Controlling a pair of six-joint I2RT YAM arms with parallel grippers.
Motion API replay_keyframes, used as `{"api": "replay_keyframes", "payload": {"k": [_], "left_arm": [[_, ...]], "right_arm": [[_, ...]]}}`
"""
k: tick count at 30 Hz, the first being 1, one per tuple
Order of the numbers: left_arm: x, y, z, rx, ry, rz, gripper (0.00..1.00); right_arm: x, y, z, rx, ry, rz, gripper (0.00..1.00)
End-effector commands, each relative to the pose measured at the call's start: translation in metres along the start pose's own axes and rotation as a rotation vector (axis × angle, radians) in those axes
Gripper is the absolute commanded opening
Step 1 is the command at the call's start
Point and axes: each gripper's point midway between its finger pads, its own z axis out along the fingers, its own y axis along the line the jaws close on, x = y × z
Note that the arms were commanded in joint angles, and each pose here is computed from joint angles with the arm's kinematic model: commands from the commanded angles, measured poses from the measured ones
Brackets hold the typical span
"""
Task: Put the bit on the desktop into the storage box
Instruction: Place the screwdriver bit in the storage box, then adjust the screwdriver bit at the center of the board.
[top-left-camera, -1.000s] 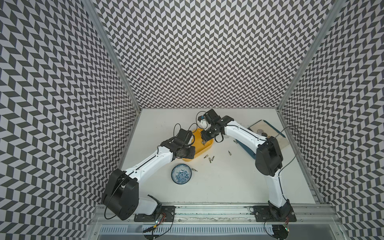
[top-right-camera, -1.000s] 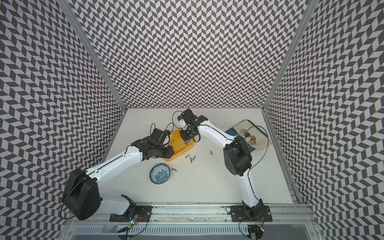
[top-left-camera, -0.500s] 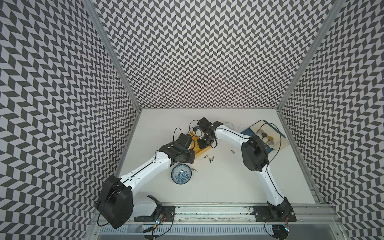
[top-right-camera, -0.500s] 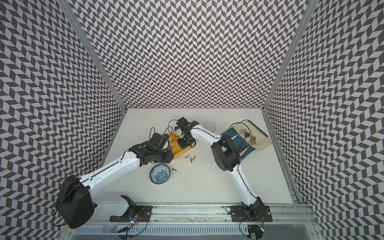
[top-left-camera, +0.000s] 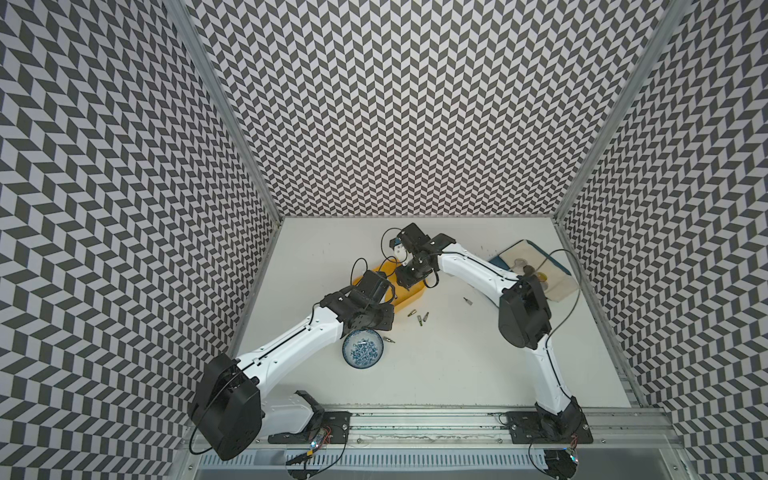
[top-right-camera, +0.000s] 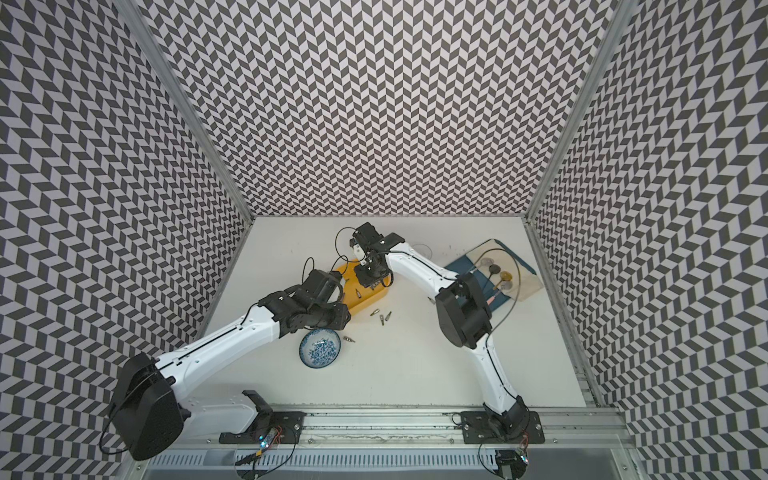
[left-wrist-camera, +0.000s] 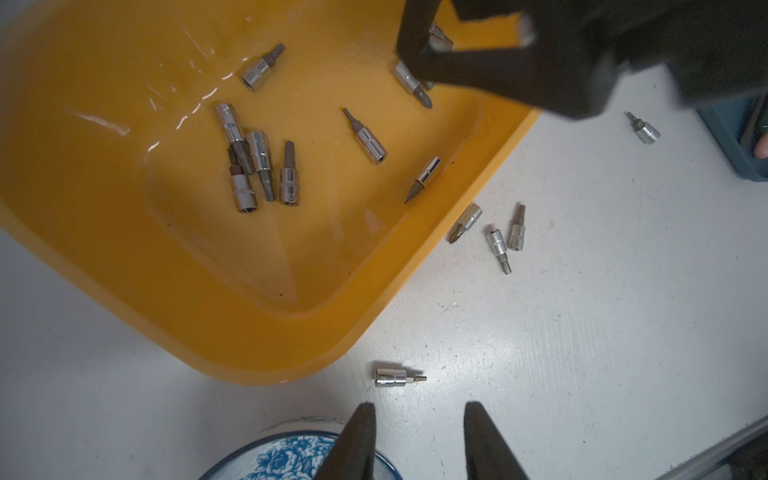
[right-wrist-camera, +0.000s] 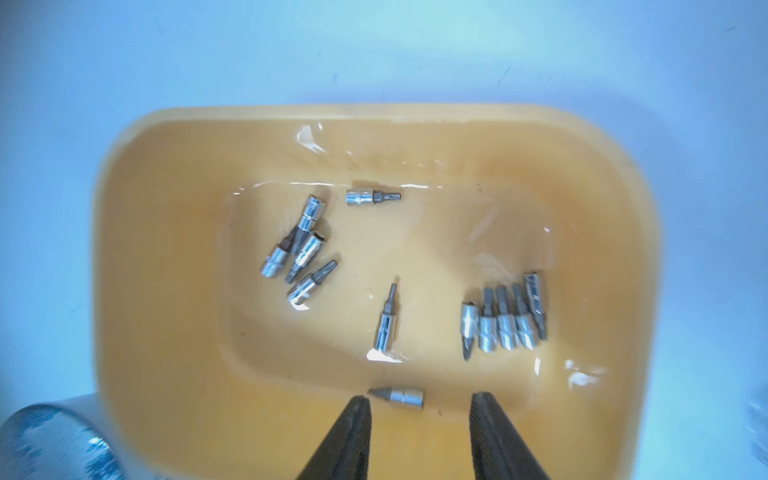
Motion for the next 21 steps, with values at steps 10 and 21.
{"api": "replay_keyframes", "payload": {"k": [10, 21], "left_arm": [[0.003, -0.020, 0.013, 0.020, 0.024, 0.036, 0.39], [-0.020, -0.047, 0.034, 0.034, 0.039, 0.097, 0.39]], "right_arm": [[0.089, -0.100, -0.112, 0.229, -0.154, 0.288, 0.51], [0.137, -0.140, -0.074, 0.171, -0.108, 0.426, 0.52]]}}
